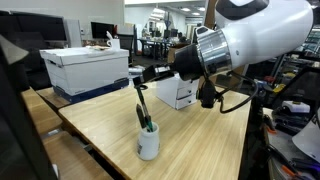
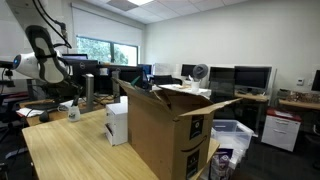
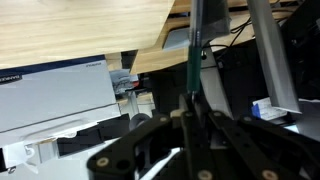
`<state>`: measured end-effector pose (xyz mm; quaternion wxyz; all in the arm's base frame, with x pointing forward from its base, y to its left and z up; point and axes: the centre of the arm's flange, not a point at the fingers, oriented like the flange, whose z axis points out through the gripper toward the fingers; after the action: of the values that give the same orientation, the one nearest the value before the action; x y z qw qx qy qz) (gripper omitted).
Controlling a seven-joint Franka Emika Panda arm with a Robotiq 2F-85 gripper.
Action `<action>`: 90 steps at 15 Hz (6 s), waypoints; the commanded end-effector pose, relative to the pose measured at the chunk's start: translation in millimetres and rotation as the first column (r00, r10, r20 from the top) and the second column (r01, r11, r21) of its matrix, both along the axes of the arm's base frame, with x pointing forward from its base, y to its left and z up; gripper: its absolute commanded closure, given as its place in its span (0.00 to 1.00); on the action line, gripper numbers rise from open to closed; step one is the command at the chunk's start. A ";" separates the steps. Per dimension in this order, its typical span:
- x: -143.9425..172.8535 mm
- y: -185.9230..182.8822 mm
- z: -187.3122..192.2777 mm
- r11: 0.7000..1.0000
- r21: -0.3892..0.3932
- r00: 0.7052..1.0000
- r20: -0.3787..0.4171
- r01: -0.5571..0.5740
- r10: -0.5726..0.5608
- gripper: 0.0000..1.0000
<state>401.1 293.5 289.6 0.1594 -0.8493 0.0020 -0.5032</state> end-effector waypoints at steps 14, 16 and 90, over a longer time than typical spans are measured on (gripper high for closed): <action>-27.5 -26.1 -22.3 0.999 -0.005 0.999 0.004 -0.034 0.034 0.65; -26.4 -27.0 -22.6 0.999 -0.007 0.999 0.004 -0.036 0.036 0.53; 140.3 -127.3 154.6 0.882 -0.444 0.384 -0.795 0.159 -0.469 0.00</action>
<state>538.7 162.7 443.4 -0.0601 -0.9850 0.1617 -0.0018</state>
